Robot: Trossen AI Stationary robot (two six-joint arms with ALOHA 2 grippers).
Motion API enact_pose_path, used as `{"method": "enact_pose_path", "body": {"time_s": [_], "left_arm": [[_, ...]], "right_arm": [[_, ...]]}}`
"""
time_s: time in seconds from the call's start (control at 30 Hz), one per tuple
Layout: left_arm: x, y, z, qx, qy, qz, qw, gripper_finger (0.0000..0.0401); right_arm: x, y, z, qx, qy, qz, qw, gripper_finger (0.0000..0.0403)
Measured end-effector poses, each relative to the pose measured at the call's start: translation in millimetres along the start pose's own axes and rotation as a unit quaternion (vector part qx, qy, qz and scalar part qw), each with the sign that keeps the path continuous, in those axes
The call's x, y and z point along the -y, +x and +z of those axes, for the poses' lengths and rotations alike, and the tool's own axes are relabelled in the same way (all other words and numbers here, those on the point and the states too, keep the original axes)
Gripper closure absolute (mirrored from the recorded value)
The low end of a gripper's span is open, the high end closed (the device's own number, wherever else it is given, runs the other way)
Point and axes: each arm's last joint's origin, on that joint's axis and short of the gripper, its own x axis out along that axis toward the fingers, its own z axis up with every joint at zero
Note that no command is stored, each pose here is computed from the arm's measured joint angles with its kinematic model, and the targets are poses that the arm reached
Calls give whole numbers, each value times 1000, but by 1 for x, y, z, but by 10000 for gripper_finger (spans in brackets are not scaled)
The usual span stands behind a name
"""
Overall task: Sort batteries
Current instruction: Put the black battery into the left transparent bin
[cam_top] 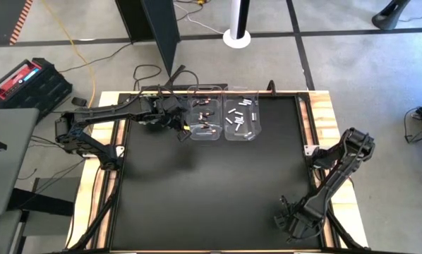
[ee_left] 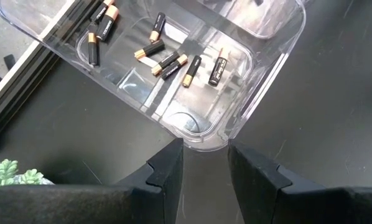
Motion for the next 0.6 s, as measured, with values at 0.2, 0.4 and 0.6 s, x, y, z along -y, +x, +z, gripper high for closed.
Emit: {"method": "enact_pose_path", "body": {"time_s": [0.2, 0.4, 0.6], "left_arm": [[0, 0, 0, 0, 1, 0, 1000, 281], [0, 0, 0, 0, 9, 0, 1000, 281], [0, 0, 0, 0, 9, 0, 1000, 281]], "right_arm": [[1, 9, 2, -15, -2, 19, 1000, 310], [0, 10, 5, -16, 5, 21, 1000, 316], [-2, 10, 8, -17, -2, 21, 1000, 349]]}}
